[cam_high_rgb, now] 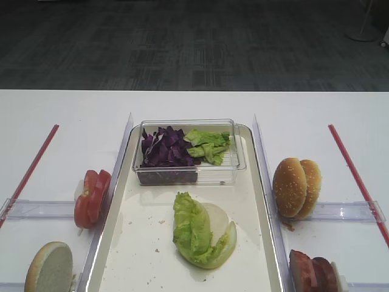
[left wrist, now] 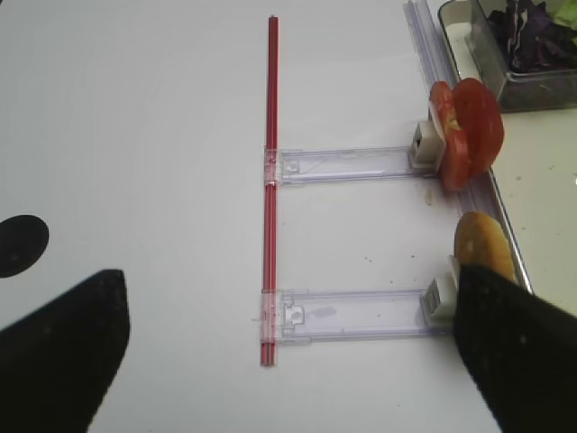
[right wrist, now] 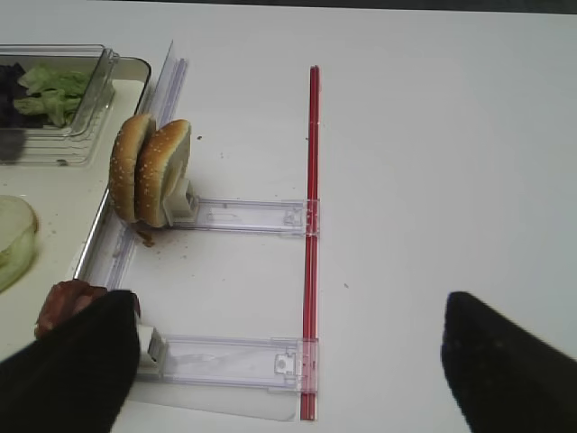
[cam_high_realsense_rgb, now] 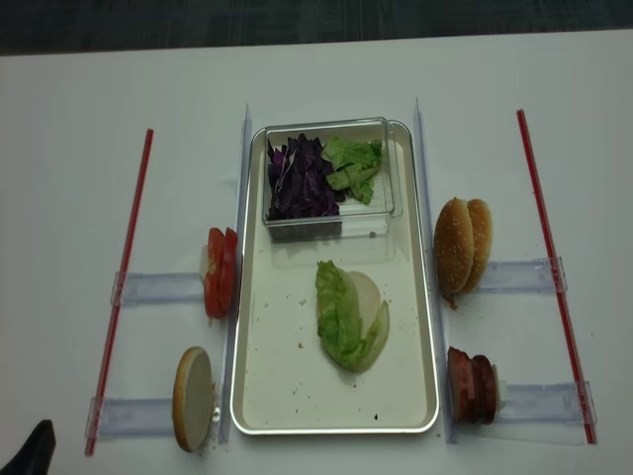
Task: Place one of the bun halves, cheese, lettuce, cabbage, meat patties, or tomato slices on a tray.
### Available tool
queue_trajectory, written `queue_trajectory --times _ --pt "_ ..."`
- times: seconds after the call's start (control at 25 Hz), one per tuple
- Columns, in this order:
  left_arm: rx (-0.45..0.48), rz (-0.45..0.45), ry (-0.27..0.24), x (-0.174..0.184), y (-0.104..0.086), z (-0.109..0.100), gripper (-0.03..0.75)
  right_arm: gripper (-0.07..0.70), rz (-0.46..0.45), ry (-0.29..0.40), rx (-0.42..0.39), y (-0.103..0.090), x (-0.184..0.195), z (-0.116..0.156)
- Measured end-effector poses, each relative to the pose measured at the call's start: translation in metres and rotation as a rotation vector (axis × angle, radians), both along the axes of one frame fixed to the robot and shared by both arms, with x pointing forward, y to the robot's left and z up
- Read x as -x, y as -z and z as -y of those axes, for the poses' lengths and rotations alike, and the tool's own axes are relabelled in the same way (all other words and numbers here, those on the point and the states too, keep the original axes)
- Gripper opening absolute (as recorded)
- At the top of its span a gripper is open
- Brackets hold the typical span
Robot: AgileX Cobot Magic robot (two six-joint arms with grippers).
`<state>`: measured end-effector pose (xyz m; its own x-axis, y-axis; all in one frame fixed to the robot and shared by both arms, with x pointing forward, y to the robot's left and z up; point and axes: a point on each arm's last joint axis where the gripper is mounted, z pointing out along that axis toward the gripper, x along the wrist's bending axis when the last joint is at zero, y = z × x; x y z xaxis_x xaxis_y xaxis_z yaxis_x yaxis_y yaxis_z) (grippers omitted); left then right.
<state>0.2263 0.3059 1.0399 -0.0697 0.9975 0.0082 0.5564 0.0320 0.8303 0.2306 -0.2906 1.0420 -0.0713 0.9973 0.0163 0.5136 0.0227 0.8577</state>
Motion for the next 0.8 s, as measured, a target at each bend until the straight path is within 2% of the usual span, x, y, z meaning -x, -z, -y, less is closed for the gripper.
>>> queue_trajectory --times 0.8 --pt "0.0 0.0 0.0 0.0 0.0 0.0 0.671 0.687 0.0 0.001 -0.001 0.0 0.0 0.0"
